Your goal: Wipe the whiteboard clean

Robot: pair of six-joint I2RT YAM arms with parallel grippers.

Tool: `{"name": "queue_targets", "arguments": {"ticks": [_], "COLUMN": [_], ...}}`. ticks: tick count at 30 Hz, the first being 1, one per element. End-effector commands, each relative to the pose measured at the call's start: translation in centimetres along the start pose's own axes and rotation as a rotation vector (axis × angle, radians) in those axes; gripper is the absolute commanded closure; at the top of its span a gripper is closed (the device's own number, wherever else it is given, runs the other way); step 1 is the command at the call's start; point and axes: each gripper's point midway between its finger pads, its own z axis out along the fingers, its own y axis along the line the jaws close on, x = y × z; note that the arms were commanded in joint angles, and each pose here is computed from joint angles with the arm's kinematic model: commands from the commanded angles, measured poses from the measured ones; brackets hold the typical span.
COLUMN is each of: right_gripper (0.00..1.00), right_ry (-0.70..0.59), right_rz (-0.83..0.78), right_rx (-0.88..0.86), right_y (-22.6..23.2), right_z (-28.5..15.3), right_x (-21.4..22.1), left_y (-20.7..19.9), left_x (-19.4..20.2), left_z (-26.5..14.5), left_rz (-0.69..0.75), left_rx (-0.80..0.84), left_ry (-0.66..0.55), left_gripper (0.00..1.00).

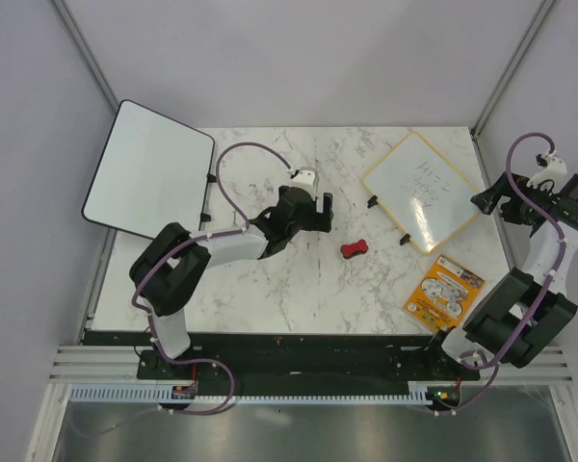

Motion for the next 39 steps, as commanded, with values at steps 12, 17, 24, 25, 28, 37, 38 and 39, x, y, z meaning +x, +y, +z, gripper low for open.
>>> {"name": "queue_targets", "arguments": {"ticks": [12,17,24,25,28,37,38,39], "right_gripper": [0.02,0.02,0.02,0.02,0.02,0.02,0.02,0.02], "right_ry": [-0.031,-0.033,-0.016,-0.011,-0.01,0.006,0.007,0.013], "right_rz": [0.002,0.009,0.026,0.03,0.024,0.04,0.041,0.046], "right_rx": [-0.074,-0.08,-0.106,-0.109,-0.104,-0.116,-0.117,-0.12], "right_y": [-0.5,-1.1,-1.3,-1.3,-1.6,-2.1,-2.1,-2.2], "right_z": [-0.8,-0.9,-0.9,-0.9,-1.0,-1.2,-1.3,-1.3], "right_x": [-0.3,0.0,0.7,0.9,1.1,1.9,2.0,2.2], "left_y": [-8.8,-10.1,-11.5,-11.5,-11.8,-11.2,-11.1,-10.9], "left_x": [2.3,5.0,7.9,8.5,9.5,9.6,9.8,9.8], "left_z": [-1.5,-2.4,-1.2,-1.0,-0.5,1.6,1.9,2.1], "left_rz": [0.601,0.671,0.745,0.751,0.765,0.772,0.773,0.775], "left_rx": [0.66,0.771,0.758,0.752,0.728,0.61,0.596,0.584], "left_ry": [0.266,0.334,0.462,0.476,0.496,0.504,0.508,0.508], "left_gripper": [0.05,0.09,0.2,0.21,0.25,0.38,0.41,0.43]}}
